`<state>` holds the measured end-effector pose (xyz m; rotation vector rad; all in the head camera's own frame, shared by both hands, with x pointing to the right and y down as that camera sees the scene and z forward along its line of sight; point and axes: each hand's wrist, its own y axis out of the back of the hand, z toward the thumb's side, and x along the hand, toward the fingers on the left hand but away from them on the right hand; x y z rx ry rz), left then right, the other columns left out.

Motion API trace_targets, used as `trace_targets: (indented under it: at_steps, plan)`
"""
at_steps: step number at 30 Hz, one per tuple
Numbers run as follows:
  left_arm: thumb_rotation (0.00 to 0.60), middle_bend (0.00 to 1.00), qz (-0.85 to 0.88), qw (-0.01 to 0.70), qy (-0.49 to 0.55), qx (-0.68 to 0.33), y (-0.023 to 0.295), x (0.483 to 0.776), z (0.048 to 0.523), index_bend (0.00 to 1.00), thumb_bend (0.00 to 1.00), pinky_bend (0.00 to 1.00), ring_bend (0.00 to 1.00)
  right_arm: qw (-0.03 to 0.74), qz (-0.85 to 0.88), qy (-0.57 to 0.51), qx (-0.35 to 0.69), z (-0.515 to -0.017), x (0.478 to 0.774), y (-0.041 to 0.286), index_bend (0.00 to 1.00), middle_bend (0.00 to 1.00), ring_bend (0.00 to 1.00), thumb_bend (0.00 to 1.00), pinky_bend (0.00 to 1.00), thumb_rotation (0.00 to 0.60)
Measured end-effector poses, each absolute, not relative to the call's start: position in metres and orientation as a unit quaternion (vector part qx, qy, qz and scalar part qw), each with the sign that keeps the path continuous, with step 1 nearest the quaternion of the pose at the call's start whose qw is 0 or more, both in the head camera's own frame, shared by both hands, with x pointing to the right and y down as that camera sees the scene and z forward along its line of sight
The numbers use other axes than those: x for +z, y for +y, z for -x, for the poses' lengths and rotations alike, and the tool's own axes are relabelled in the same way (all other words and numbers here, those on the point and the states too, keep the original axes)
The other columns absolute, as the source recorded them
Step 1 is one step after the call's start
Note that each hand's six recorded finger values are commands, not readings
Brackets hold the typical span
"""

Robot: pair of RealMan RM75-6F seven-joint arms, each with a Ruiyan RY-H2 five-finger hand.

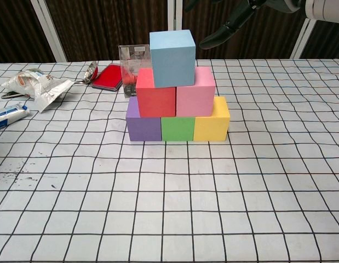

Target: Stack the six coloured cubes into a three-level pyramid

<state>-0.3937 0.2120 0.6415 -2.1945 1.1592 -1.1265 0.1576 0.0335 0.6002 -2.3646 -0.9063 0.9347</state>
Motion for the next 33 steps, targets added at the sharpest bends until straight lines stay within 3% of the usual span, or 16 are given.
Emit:
trace_targets:
  at_steps: [5, 12, 27, 33]
  plan:
    - [0.6, 0.18, 0.787, 0.206, 0.417, -0.405, 0.212, 0.641, 0.393, 0.12, 0.0, 0.06, 0.01, 0.21, 0.86, -0.327, 0.331, -0.156, 0.601, 0.036, 0.0, 0.14, 0.0, 0.0, 0.0, 0.6]
    - [0.6, 0.18, 0.786, 0.206, 0.419, -0.406, 0.212, 0.64, 0.395, 0.12, 0.0, 0.06, 0.01, 0.218, 0.866, -0.317, 0.318, -0.14, 0.599, 0.034, 0.0, 0.14, 0.0, 0.0, 0.0, 0.6]
    - [0.6, 0.18, 0.783, 0.202, 0.426, -0.406, 0.213, 0.639, 0.402, 0.12, 0.0, 0.06, 0.01, 0.226, 0.858, -0.315, 0.338, -0.118, 0.614, 0.036, 0.0, 0.3, 0.0, 0.0, 0.0, 0.6]
    - [0.6, 0.18, 0.783, 0.201, 0.428, -0.405, 0.212, 0.639, 0.404, 0.12, 0.0, 0.06, 0.01, 0.23, 0.853, -0.322, 0.341, -0.113, 0.616, 0.034, 0.0, 0.33, 0.0, 0.05, 0.0, 0.6]
